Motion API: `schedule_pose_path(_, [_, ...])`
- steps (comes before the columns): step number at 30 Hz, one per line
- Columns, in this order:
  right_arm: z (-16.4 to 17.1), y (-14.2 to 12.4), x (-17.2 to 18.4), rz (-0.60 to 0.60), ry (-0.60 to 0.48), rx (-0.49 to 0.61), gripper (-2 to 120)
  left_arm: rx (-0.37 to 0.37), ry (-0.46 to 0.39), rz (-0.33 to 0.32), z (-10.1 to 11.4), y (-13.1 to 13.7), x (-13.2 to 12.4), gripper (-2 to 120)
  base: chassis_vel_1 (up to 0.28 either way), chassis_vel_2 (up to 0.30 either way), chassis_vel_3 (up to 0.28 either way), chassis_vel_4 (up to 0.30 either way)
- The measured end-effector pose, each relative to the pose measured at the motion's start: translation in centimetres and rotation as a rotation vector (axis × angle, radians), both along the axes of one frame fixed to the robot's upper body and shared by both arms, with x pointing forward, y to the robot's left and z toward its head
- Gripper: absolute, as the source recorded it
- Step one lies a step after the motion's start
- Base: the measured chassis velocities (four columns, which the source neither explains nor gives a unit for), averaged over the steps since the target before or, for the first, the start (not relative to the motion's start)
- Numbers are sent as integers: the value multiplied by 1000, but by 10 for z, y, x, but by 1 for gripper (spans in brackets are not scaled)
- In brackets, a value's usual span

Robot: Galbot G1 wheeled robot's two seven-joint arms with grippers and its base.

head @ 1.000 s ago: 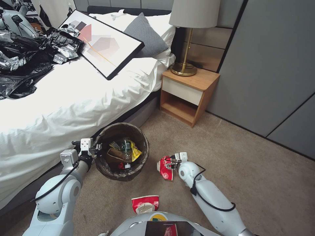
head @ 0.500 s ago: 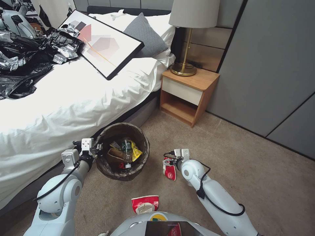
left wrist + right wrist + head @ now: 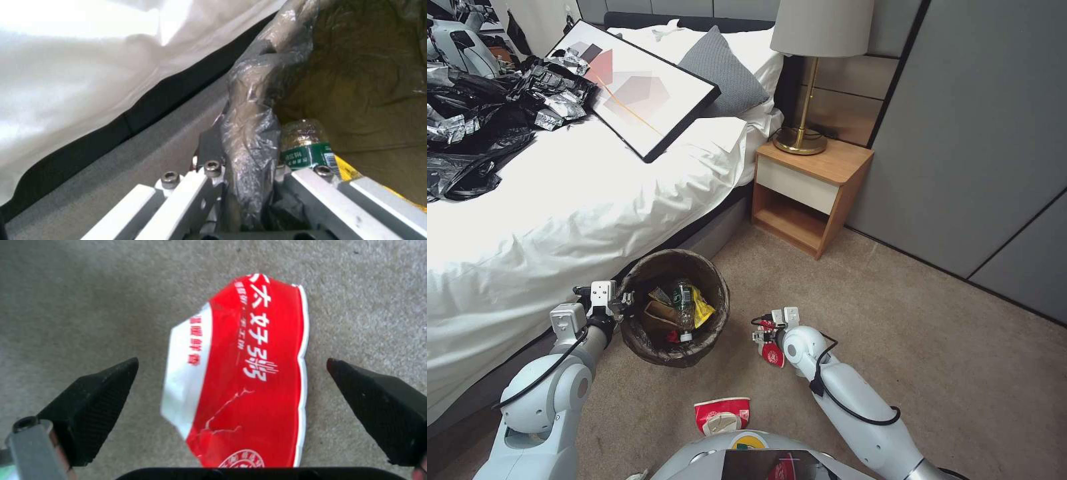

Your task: Pick up the trash bin, then pick up the garbage from the floor and place it into the trash bin.

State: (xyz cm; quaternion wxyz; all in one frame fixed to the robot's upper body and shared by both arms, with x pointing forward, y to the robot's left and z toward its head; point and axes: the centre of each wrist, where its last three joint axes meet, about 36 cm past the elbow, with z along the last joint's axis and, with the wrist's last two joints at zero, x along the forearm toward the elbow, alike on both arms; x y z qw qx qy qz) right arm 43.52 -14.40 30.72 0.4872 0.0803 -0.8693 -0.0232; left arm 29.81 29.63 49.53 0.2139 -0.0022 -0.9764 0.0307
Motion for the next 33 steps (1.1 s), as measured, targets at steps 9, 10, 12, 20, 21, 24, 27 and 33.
schedule_pose_path(9, [-24,-3,12,-10,29,-46,100,-1,-1,-1,-1,0,0,0,0,0,0,0])
schedule_pose_path(10, [-24,-3,12,-10,29,-46,100,-1,-1,-1,-1,0,0,0,0,0,0,0])
schedule_pose_path(12, [-24,-2,13,-8,29,-48,100,-1,-1,-1,-1,0,0,0,0,0,0,0])
schedule_pose_path(20, [-29,3,14,5,29,-61,100,-1,-4,0,-1,1,0,0,0,0,0,0])
schedule_pose_path(21, [-29,3,14,5,29,-61,100,-1,-4,0,-1,1,0,0,0,0,0,0])
schedule_pose_path(24, [-31,4,14,8,31,-64,100,-1,-5,0,-1,1,0,0,0,0,0,0])
schedule_pose_path(27, [-31,5,14,10,32,-66,96,-1,-5,0,-1,1,1,0,0,0,0,0])
schedule_pose_path(33, [-33,5,14,12,31,-73,80,-1,-5,0,-1,1,1,0,0,0,0,0])
